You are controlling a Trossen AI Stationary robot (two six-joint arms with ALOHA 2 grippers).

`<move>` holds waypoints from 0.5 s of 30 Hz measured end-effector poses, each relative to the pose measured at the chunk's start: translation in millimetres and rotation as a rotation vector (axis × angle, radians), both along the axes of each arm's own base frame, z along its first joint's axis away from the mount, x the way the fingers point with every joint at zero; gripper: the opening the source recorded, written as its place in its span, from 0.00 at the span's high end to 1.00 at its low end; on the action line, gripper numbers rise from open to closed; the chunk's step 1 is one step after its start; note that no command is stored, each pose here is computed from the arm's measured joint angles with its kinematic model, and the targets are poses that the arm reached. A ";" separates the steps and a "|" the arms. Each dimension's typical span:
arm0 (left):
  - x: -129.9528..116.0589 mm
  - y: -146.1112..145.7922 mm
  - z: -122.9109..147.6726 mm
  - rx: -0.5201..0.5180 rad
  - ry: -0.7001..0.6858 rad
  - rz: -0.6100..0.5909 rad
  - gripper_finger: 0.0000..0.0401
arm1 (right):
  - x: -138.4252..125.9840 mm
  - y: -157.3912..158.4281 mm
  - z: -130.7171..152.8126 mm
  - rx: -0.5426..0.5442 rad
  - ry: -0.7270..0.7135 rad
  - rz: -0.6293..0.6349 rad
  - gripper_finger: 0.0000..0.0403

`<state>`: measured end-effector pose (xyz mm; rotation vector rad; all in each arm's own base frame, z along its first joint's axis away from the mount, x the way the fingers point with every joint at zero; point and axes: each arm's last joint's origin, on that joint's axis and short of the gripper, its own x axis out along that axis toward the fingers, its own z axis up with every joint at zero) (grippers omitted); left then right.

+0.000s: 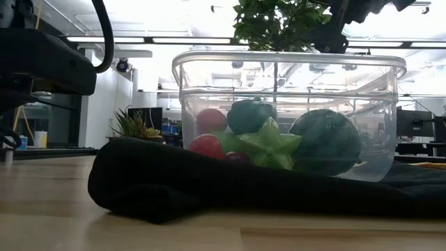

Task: Pick and placing Produce into tupperware
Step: Put the black cherry into the transparent bin

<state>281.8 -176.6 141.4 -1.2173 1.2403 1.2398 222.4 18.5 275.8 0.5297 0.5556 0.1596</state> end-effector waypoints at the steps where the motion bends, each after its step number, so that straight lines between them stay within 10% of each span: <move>1: 0.0 0.0 0.0 0.000 0.000 0.000 0.73 | 0.0 0.0 0.0 0.000 0.000 0.000 0.30; 15: 0.4 -0.2 0.0 -0.002 -0.004 0.000 0.71 | 0.0 0.1 0.0 0.000 0.000 0.000 0.30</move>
